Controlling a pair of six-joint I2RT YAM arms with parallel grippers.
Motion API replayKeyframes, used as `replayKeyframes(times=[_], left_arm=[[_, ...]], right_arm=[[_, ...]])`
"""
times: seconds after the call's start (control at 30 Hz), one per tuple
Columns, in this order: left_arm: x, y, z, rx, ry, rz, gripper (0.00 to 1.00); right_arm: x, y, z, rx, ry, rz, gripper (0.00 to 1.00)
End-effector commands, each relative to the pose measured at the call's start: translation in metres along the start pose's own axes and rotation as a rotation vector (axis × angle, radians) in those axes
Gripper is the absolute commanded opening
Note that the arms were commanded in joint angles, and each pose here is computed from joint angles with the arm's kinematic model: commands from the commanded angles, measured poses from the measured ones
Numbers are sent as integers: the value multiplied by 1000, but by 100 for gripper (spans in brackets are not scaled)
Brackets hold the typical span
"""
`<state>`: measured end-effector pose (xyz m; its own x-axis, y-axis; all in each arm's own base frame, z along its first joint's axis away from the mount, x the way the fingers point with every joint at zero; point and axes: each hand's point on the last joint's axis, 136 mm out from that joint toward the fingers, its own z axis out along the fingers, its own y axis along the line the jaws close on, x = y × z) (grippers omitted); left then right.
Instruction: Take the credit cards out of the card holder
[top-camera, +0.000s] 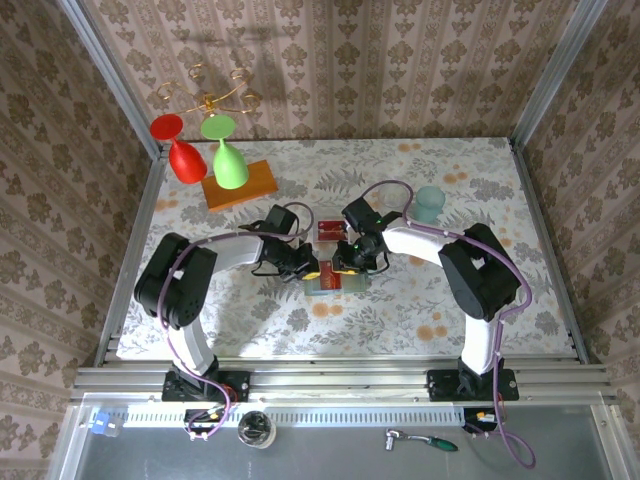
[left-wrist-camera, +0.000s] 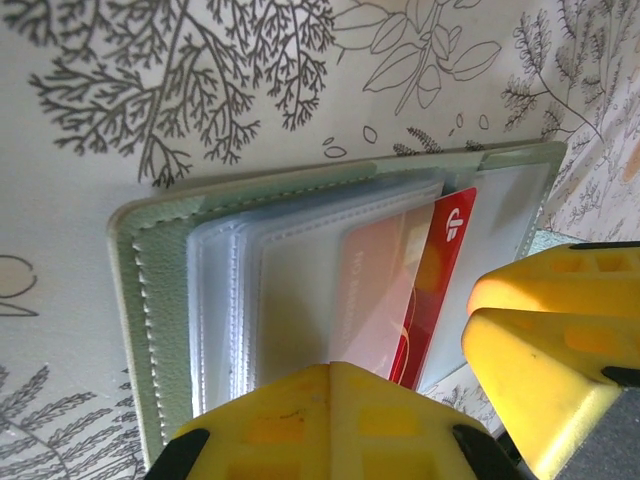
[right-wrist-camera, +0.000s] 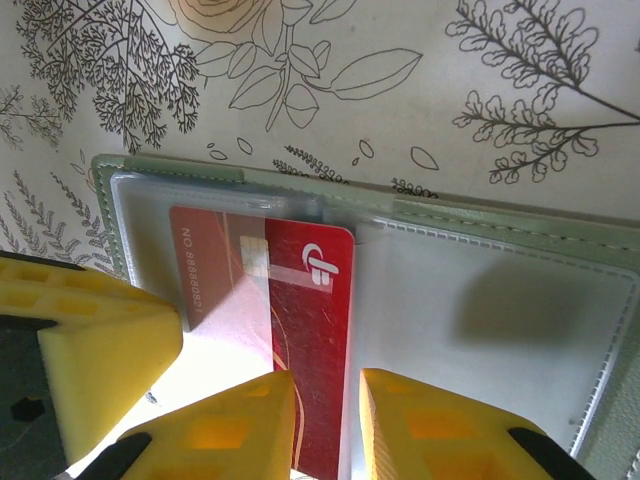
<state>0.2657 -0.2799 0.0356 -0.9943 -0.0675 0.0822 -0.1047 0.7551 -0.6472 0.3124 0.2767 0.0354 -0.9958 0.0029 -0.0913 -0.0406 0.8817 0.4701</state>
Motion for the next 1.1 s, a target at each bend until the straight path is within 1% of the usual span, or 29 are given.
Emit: replayKeyframes(times=[0.0,0.37,0.8,1.07], left_arm=[[0,-3,0,-11,13,18,4],[2,4,1,-41,26,5,3],[2,8,3,-56,35,-5,2],[2,8,3,-60,38,-9,2]], right_arm=[[-2,-1,-6,-4,-21,4,27],[-1,-3,0,-70,-7,58,27],[-1,2,6,-138,3,81,27],[-1,2,9,-149,10,88,26]])
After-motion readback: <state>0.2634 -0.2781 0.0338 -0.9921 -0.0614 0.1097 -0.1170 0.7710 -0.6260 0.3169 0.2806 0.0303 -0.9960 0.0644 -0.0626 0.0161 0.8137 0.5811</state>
